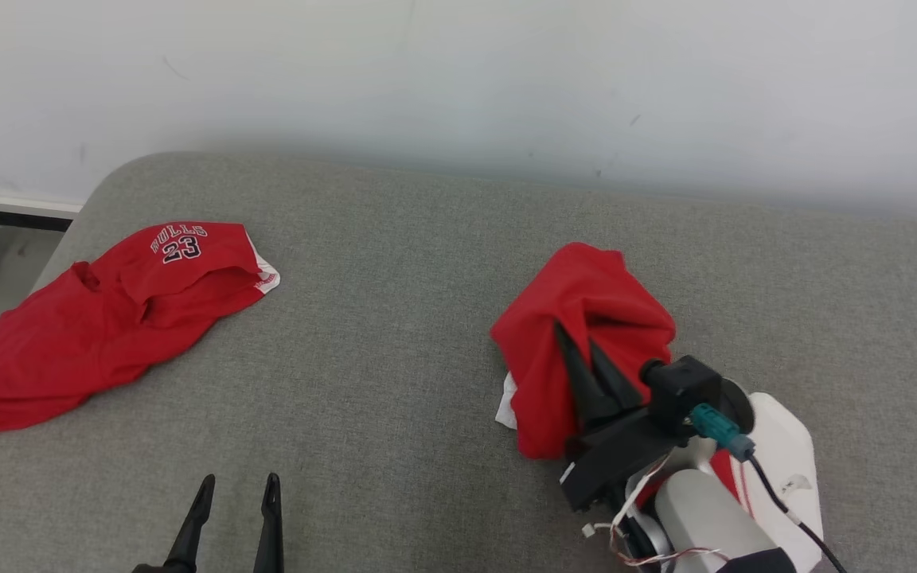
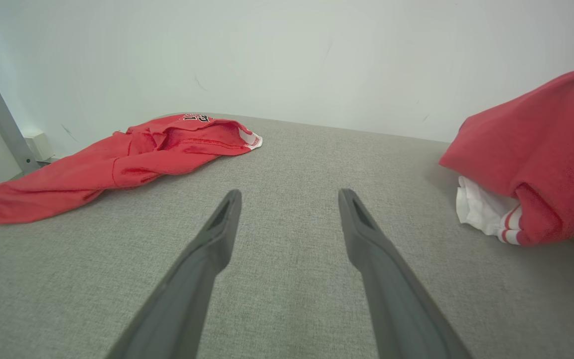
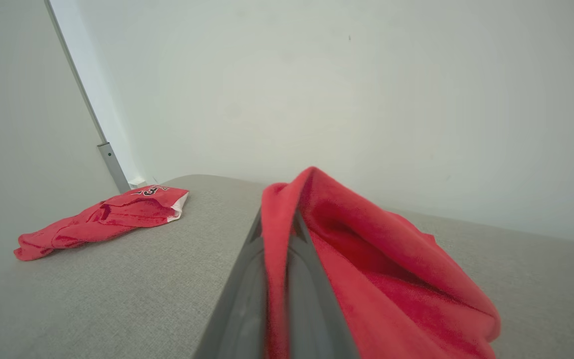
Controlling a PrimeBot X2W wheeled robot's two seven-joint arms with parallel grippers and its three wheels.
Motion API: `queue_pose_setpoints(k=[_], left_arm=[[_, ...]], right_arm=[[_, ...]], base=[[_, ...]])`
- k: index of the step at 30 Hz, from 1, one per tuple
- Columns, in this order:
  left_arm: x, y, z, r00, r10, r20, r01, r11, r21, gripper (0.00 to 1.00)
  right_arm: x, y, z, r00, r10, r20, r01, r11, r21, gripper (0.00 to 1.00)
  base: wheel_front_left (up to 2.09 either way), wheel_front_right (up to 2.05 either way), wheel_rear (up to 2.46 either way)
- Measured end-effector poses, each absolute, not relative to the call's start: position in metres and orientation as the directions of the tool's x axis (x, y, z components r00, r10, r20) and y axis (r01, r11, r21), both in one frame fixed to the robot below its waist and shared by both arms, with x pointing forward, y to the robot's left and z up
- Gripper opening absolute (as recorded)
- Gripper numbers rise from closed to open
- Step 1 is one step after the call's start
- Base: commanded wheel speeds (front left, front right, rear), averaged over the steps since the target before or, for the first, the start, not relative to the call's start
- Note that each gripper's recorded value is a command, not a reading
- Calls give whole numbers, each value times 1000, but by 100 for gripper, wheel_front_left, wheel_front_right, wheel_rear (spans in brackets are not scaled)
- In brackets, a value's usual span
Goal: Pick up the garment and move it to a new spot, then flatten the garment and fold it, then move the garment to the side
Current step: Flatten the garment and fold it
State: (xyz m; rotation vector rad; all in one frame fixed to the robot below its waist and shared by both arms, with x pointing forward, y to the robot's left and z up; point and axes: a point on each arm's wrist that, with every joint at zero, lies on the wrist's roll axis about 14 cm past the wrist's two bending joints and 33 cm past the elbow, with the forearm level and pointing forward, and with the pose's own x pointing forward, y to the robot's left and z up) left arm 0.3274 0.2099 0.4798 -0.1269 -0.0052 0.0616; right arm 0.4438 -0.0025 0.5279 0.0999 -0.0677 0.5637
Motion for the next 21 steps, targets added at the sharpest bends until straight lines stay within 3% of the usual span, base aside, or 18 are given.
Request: queue_pose_setpoints(k=[9, 10, 11, 12, 21], left_arm=[[327, 209, 481, 998, 59, 4, -58, 990, -127, 100], [327, 209, 481, 998, 57, 4, -56, 990, -127, 100], [327, 208, 481, 998, 57, 4, -56, 990, -128, 100], [327, 208, 481, 998, 57, 4, -56, 990, -128, 100], [330, 200, 480, 1000, 31, 3, -30, 991, -131, 100]], right_arm=[[398, 52, 504, 721, 693, 27, -692, 716, 97, 0], [396, 53, 503, 718, 696, 24, -694, 712, 106, 4], [395, 54, 503, 716, 698, 23, -696, 710, 109, 49], [394, 54, 501, 716, 698, 18, -695, 710, 115, 100], [400, 21, 508, 787, 615, 47, -616, 779, 121, 100]], base=[[0, 0, 0], [0, 0, 0], [0, 0, 0], [0, 0, 0], [0, 0, 0]])
